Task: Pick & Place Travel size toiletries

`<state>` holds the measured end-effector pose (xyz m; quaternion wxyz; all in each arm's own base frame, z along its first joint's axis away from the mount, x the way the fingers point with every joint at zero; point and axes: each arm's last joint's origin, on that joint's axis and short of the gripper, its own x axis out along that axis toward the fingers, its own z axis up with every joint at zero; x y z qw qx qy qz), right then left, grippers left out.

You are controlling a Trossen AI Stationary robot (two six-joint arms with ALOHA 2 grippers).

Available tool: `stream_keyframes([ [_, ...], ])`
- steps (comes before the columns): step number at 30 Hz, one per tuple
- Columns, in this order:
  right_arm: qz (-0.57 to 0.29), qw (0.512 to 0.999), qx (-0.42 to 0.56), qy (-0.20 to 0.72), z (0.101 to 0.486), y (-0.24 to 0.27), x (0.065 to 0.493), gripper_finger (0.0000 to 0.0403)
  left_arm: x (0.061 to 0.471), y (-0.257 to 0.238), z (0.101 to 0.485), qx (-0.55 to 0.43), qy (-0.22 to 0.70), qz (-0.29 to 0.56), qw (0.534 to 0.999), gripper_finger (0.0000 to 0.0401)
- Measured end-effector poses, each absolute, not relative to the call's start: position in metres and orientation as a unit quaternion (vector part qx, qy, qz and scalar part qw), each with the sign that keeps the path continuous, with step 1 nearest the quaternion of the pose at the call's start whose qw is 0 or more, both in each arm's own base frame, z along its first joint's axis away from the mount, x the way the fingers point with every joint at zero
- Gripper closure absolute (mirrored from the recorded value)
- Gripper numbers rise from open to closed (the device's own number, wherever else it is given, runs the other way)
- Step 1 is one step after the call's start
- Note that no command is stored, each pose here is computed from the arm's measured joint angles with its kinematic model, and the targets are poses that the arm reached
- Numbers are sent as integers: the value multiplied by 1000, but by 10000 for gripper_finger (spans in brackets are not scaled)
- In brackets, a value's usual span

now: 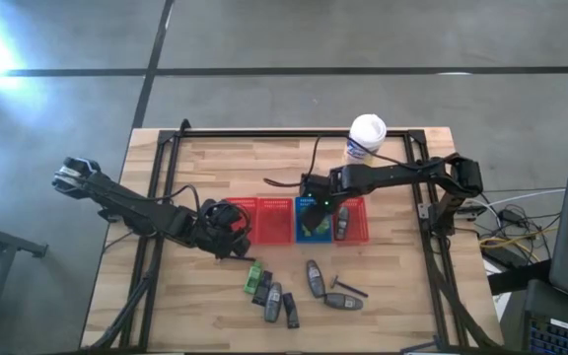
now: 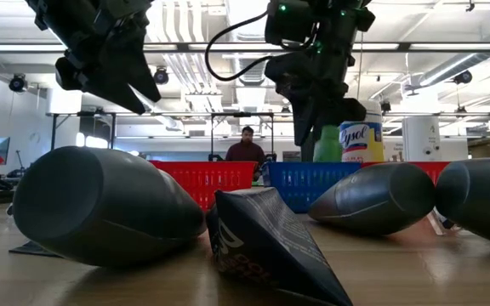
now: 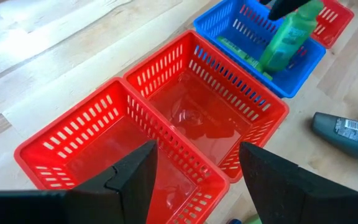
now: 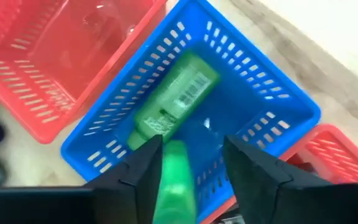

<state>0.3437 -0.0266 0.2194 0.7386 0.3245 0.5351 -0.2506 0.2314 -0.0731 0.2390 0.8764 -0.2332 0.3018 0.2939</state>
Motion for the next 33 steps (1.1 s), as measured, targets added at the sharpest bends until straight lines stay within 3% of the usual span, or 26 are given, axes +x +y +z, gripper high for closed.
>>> stream_keyframes([
  [9,-300,743,267,536,221,-25,339,178,231,-73,239,-240,299,296,875,169],
  [17,-243,731,331,545,252,-2,329,147,231,-76,239,-245,298,294,875,169],
  [23,-242,700,355,571,236,5,330,119,231,-76,239,-243,297,294,875,169],
  [33,-249,709,375,542,238,5,341,82,231,-76,239,-243,290,298,876,169],
])
